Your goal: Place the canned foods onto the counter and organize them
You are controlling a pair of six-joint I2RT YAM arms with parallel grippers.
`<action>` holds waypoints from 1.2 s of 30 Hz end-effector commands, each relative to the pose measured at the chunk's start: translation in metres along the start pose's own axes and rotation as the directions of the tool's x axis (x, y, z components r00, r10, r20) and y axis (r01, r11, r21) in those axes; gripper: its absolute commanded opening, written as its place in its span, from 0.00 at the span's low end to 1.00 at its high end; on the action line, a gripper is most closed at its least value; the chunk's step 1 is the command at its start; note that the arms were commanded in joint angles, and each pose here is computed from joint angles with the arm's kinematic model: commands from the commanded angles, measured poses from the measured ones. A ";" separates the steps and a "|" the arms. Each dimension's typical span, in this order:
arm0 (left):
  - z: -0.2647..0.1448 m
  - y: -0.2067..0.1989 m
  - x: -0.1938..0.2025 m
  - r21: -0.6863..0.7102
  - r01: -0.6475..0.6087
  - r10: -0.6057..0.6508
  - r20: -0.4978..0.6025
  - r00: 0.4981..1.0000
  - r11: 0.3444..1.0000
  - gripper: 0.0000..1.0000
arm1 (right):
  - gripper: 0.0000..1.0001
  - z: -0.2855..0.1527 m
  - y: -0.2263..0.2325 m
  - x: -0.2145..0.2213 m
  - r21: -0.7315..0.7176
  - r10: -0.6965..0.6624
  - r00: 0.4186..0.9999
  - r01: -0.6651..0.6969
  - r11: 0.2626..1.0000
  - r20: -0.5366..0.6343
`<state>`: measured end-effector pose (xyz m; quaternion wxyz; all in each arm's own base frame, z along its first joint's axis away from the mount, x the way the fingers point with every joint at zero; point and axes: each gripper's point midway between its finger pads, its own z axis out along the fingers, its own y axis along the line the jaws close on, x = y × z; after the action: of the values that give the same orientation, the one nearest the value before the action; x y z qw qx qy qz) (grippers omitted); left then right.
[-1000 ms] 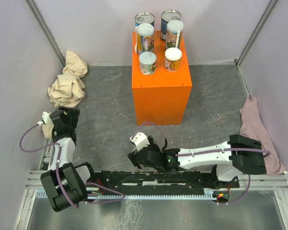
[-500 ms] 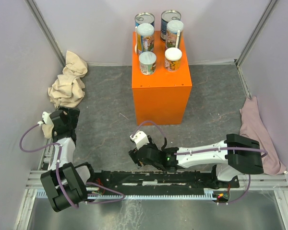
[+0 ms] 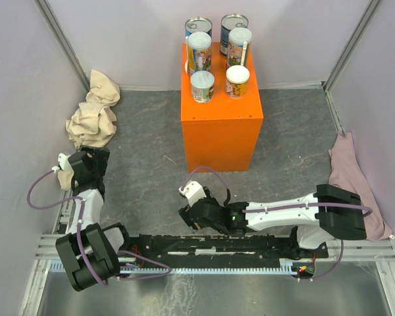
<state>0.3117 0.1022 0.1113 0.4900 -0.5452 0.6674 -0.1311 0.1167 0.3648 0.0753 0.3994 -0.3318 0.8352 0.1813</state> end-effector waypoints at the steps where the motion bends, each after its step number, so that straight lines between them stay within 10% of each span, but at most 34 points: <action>1: 0.000 -0.012 -0.005 0.050 0.035 -0.035 0.015 0.999 0.998 0.93 | 0.16 -0.027 0.004 -0.056 -0.024 0.022 0.992 -0.019 1.000 0.128; 36: 0.001 -0.012 -0.006 0.050 0.029 -0.030 0.017 0.999 0.998 0.93 | 0.10 -0.216 -0.064 -0.276 0.174 -0.109 0.848 0.021 0.985 0.519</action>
<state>0.3130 0.1012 0.1126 0.4917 -0.5426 0.6674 -0.1355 0.1516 0.3344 0.3439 0.5665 -0.3345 0.7312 0.1804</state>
